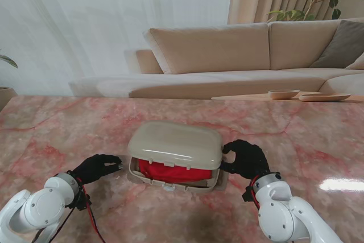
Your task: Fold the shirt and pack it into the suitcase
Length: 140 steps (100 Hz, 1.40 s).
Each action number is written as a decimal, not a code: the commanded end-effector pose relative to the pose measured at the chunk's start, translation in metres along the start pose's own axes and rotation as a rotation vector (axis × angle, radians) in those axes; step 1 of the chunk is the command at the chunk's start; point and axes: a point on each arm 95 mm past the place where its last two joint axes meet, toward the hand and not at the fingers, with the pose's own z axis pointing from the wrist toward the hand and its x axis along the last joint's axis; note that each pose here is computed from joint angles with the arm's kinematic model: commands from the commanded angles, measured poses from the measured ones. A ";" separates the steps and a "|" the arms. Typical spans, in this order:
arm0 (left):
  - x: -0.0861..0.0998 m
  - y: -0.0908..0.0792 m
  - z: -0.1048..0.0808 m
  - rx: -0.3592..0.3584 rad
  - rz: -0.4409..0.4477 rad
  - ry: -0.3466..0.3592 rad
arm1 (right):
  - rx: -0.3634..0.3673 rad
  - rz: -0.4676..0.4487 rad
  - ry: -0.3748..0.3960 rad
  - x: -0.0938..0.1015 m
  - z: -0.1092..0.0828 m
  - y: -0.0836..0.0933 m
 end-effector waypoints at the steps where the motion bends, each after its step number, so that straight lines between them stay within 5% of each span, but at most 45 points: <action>1: -0.007 0.007 -0.001 -0.016 -0.004 -0.017 | 0.032 0.004 -0.018 -0.003 -0.006 -0.008; 93: -0.008 0.006 0.000 -0.012 -0.003 -0.014 | 0.070 -0.001 -0.076 -0.013 -0.026 -0.018; 114: -0.009 0.005 0.000 -0.007 0.001 -0.011 | 0.034 -0.012 -0.066 -0.009 -0.027 -0.009; 140: -0.009 0.003 0.000 0.007 0.006 -0.003 | -0.060 -0.013 0.039 0.012 -0.016 0.006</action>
